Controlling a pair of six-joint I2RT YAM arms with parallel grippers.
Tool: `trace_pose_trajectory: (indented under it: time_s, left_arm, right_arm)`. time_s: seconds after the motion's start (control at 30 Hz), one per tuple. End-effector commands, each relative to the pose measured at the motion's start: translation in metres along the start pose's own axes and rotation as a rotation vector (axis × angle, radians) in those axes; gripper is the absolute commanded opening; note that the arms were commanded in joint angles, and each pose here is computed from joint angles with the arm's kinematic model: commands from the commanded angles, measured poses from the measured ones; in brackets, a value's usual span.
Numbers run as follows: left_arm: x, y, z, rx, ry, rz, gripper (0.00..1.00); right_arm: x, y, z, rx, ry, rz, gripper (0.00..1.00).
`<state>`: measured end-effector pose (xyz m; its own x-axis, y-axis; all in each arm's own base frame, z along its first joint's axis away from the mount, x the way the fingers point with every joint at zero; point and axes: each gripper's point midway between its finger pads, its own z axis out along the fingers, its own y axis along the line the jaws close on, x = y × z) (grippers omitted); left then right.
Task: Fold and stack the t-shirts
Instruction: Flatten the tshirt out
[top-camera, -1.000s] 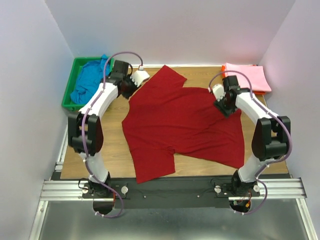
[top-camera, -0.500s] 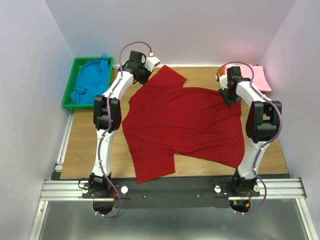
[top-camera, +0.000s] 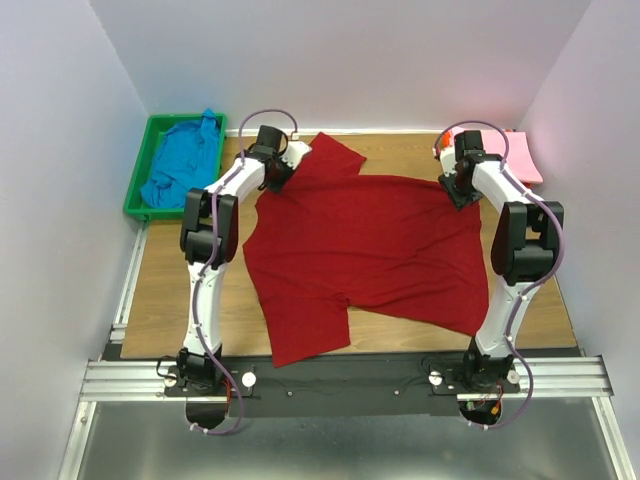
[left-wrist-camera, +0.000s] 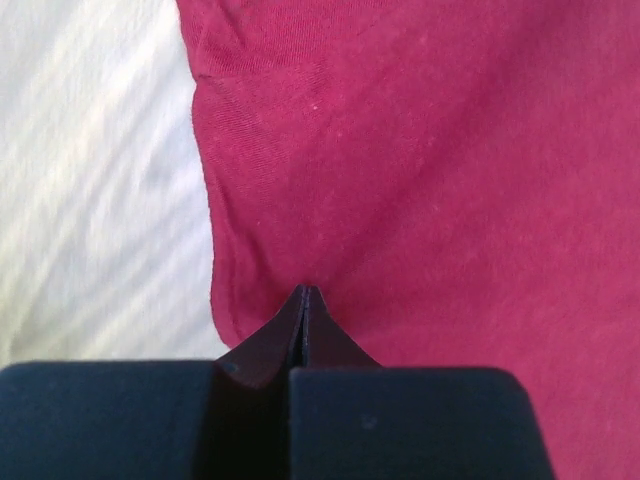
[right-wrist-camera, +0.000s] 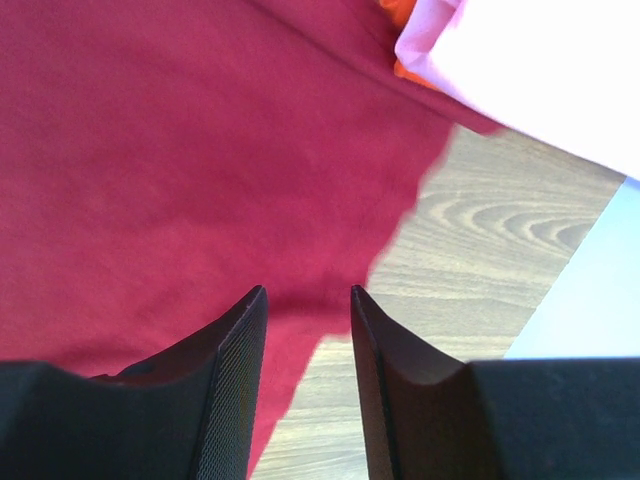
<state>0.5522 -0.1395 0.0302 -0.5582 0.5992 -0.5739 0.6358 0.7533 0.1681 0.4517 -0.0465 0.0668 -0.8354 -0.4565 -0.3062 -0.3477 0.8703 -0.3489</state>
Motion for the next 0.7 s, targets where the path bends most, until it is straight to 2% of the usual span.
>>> trace_pose_trajectory:
  time_s: [0.0, 0.07, 0.1, 0.2, 0.27, 0.33, 0.47, 0.6, 0.67]
  left_arm:
    - [0.088, 0.02, -0.018, -0.065, 0.21, -0.061, 0.0]
    - [0.101, 0.034, -0.037, -0.122, 0.227, -0.071, 0.0]
    - [0.123, 0.036, -0.043, -0.125, 0.263, -0.089, 0.0]
    - [0.131, 0.041, -0.064, -0.148, 0.259, -0.086, 0.0]
    - [0.113, 0.043, -0.079, -0.149, 0.197, -0.06, 0.0]
    - [0.082, 0.037, -0.087, -0.08, 0.091, -0.045, 0.09]
    - [0.024, 0.049, -0.102, -0.064, -0.042, -0.04, 0.12]
    - [-0.005, 0.059, -0.099, -0.067, -0.088, -0.045, 0.12]
    - [-0.005, 0.06, -0.085, -0.046, -0.069, -0.061, 0.12]
  right_arm:
    - [-0.001, -0.004, -0.014, 0.003, -0.022, -0.002, 0.45]
    - [-0.002, -0.002, -0.013, -0.006, -0.025, -0.003, 0.43]
    - [-0.003, 0.0, -0.014, -0.014, -0.031, -0.005, 0.43]
    - [-0.008, 0.005, -0.013, -0.045, -0.046, -0.002, 0.42]
    - [-0.015, 0.007, -0.015, -0.058, -0.066, 0.0, 0.41]
    - [-0.025, 0.013, -0.015, -0.081, -0.086, 0.005, 0.4]
    - [-0.051, 0.032, -0.023, -0.121, -0.144, -0.009, 0.4]
    - [-0.071, 0.05, -0.026, -0.142, -0.172, -0.038, 0.4]
    - [-0.082, 0.056, -0.022, -0.142, -0.179, -0.045, 0.4]
